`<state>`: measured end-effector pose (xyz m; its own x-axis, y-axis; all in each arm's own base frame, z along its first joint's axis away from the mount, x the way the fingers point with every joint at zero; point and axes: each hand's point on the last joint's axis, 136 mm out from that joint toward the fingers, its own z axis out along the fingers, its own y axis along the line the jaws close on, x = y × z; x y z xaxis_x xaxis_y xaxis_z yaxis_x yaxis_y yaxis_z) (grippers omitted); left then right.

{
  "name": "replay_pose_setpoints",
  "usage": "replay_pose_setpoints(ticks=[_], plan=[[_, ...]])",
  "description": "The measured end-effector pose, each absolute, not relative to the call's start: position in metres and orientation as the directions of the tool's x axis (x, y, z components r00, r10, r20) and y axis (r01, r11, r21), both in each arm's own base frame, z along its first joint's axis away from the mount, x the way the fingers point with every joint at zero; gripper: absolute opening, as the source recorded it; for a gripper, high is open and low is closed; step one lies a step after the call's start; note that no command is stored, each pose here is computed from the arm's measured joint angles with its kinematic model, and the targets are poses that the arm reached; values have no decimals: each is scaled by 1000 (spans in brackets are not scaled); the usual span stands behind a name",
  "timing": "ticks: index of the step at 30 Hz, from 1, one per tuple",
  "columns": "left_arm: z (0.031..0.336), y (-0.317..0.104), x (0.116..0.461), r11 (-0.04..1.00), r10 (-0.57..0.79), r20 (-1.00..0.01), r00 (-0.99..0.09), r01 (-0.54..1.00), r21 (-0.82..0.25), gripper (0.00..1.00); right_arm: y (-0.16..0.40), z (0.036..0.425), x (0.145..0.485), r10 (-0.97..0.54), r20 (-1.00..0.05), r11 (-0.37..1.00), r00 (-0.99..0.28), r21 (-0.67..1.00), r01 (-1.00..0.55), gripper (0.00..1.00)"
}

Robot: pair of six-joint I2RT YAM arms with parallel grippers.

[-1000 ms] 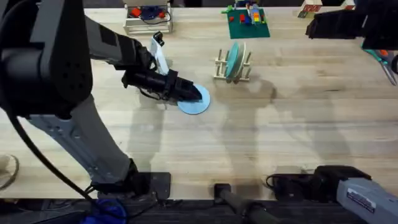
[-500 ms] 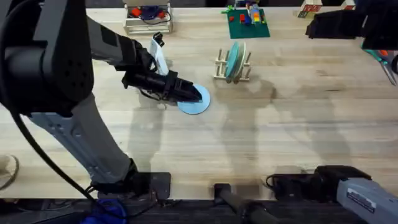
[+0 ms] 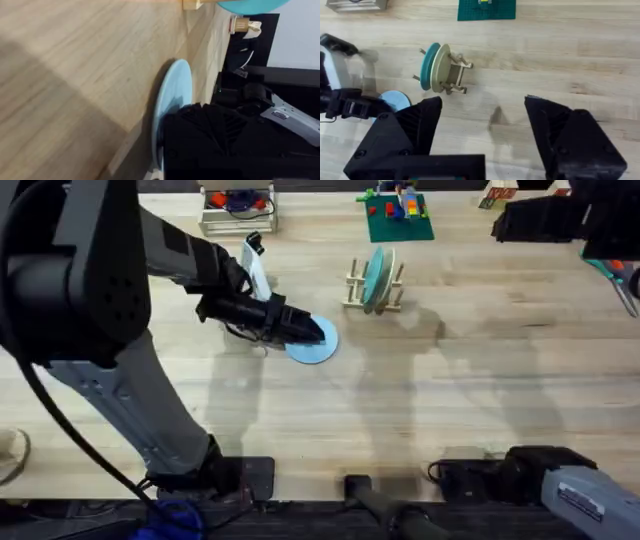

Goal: Pick up the plates from the table one by one and place each into a slot on the dish rack.

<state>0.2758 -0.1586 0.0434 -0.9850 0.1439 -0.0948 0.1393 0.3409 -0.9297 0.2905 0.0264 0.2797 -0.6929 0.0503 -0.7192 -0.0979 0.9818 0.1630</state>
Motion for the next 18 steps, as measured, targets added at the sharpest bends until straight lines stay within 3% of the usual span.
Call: replay_pose_setpoints(ticks=[18], plan=[[48,-158,277,347,143,-69,-987,115,-931,41,26,280,290,50,-719,982,-693,163,-98,995]])
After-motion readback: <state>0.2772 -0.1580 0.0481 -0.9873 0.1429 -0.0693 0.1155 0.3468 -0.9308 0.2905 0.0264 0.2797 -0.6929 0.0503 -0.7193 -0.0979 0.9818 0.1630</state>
